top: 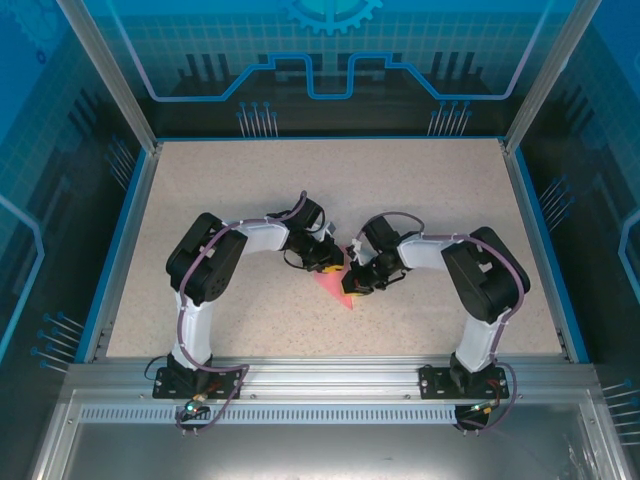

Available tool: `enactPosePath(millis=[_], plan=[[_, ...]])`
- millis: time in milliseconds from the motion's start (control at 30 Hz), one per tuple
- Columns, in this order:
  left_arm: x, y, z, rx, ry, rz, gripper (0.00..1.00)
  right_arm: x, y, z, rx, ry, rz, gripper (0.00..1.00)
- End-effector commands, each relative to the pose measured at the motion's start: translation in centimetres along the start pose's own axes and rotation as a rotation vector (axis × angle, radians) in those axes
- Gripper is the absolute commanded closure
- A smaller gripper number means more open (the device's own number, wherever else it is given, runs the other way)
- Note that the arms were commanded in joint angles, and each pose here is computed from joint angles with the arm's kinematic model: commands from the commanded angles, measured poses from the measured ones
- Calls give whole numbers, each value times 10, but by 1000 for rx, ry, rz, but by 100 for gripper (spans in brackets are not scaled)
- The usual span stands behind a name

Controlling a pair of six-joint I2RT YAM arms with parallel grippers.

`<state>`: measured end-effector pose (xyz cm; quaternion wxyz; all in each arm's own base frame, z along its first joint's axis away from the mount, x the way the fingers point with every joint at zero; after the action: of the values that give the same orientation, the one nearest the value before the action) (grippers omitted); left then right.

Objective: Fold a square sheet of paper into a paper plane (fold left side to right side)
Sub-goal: Fourth fold the wing at the center of the table.

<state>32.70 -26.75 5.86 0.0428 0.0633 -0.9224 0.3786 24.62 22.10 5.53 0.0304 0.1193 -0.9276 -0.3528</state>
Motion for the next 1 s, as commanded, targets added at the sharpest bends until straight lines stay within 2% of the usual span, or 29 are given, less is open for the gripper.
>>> enactPosePath(millis=[0,300,667,833,967], plan=[[-1,35,2,-123,-4,-57,81,13,-24,0,145,62,57,95],[-42,39,-22,-93,-95,13,80,46,-42,4,199,158,84,100],[-87,48,-46,-64,-177,62,80,55,-41,1,183,175,85,100],[-85,25,-77,-7,-243,123,80,52,-39,3,167,160,88,100],[-64,-2,-106,37,-295,170,80,50,-41,4,176,150,92,100]])
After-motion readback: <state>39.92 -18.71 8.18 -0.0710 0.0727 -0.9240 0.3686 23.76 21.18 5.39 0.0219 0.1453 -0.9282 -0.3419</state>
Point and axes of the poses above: each hand's point on the last joint's axis, 136 mm out from that joint toward the fingers, its own z axis out along the fingers, its own y axis along the line the jaws close on, x = y × z, the point moved 6 cm from there along -z, back along the fingers, and after that the axes turned 4 degrees about -z, right-handed, at the moved point
